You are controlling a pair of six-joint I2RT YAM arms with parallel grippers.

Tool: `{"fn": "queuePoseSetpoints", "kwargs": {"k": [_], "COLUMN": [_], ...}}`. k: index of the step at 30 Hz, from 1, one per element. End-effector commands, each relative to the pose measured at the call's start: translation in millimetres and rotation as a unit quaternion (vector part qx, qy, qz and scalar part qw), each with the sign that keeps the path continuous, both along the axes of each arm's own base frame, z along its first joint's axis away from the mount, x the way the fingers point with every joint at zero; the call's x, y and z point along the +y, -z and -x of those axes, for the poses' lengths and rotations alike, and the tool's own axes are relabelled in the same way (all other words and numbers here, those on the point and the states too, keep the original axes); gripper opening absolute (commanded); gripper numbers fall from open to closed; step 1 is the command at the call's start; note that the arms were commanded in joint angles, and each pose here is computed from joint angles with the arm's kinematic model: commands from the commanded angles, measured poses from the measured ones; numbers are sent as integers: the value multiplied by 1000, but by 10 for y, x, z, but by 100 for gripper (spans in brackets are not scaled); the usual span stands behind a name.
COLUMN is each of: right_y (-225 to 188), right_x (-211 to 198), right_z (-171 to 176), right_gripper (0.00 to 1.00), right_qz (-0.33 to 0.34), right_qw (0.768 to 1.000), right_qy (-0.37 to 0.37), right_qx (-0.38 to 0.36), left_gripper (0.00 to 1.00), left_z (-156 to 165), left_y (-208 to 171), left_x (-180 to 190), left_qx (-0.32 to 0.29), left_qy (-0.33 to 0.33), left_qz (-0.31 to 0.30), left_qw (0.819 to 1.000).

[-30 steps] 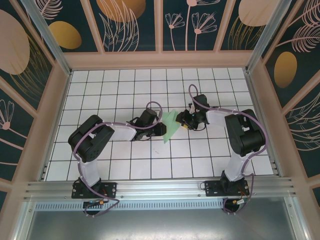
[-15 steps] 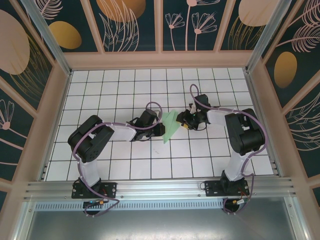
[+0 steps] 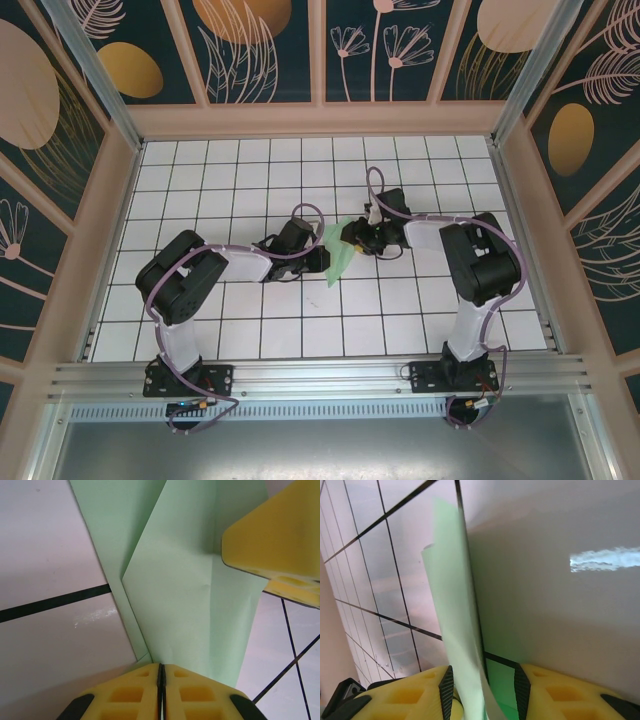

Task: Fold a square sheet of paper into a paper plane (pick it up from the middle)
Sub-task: Pick up the paper from the center of the table, then turn over the paper at the center of the table.

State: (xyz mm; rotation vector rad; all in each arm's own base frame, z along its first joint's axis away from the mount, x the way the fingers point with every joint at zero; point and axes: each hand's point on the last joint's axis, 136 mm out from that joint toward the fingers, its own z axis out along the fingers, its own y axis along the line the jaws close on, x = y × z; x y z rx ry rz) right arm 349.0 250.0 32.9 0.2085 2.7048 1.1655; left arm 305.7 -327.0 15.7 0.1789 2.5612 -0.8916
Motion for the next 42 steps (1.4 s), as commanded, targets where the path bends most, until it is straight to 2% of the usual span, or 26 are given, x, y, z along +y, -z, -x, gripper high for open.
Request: {"fn": "queuePoseSetpoints", "kwargs": {"k": [1,8,17,19,21,23,29,32,35,42], "right_y": [-135,-116,-95,-159,-203,-245,-437,-521,-590,-672], "right_x": [97,172,184,173,147,113,69,34,15,31], "right_z": [-71,-89,-153,-152,-152,-143,-106,-121,-125,-153], "right_gripper": [41,41,21,13,10,7,7,7,7,7], "right_qz": [-29,-44,-37,-35,-31,-24,-21,-8,-8,-16], "right_qw": [999,998,998,998,998,999,999,999,999,998], "right_qy": [-9,-33,-35,-36,-34,-29,-14,2,16,28], "right_qx": [-22,-20,-23,-30,-31,-32,-39,-43,-45,-45], "left_gripper": [13,12,13,14,17,27,34,39,44,62], "left_z": [224,238,242,217,188,158,92,125,238,441], "left_y": [270,200,158,118,42,-82,-583,-713,-832,-662], "left_x": [139,121,125,138,139,149,255,334,241,-15], "left_qx": [44,37,32,25,16,0,-65,-109,-168,-200], "left_qy": [14,19,16,10,3,-5,-34,-49,-23,38], "left_qz": [-31,-20,-12,-12,-6,3,31,-9,-71,-177], "left_qw": [998,999,999,1000,1000,1000,997,993,983,963]}}
